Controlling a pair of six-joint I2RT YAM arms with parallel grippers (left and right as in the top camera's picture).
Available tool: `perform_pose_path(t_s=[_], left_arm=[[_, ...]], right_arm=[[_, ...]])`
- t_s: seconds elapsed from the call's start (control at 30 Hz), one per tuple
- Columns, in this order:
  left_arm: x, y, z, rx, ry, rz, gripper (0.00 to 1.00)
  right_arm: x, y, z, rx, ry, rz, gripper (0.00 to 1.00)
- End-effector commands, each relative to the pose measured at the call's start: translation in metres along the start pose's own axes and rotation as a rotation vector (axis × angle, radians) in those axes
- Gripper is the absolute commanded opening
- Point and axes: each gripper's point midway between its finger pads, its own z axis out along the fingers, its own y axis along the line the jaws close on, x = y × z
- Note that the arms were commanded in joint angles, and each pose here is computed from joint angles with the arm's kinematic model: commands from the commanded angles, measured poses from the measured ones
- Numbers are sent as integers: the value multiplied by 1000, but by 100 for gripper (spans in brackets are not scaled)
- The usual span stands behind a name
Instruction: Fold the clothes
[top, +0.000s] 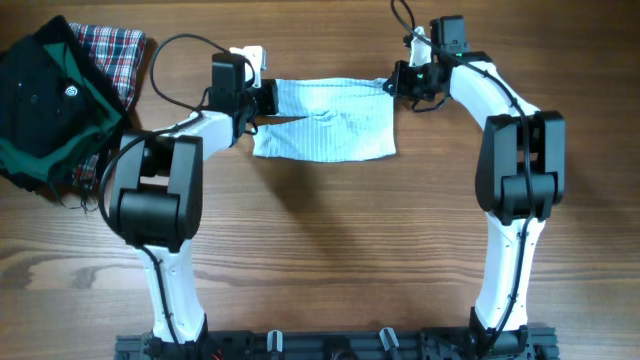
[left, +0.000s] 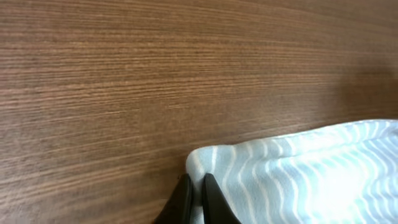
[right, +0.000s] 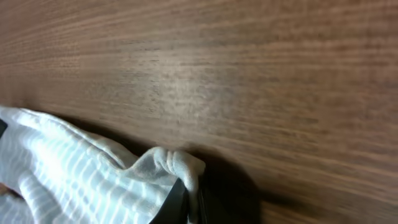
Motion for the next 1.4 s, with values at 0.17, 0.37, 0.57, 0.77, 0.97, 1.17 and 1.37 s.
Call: perform_pose_path(t_s=[0.17,0.37,0.57,0.77,0.97,1.17,1.37], left_arm=[[-26,-8,-35,-18,-26,-2,4],[-16,-7,-36,-27,17,-13,4],[-20,-7,-36,-24,1,-5,4],[-27,-10,-41,-20,-17,2,4],[-40,-16,-53,-15,-43,30,4],[-40,-12,-54,-42,-45,32,4],[-42,-5,-54,-80,-53,32,4]], right_arm=[[-3,26,-34,-39,6,-69,4],[2,30,-44,-35,27,-84,4],[1,32,-45,-38,20,-191,4],[-1,33,-46,-39,15,-222,4],[-3,35,-47,-44,5,-228,4],[-6,31,-47,-23,-4,-188,4],[-11,27,-47,7,-25,-159,4]])
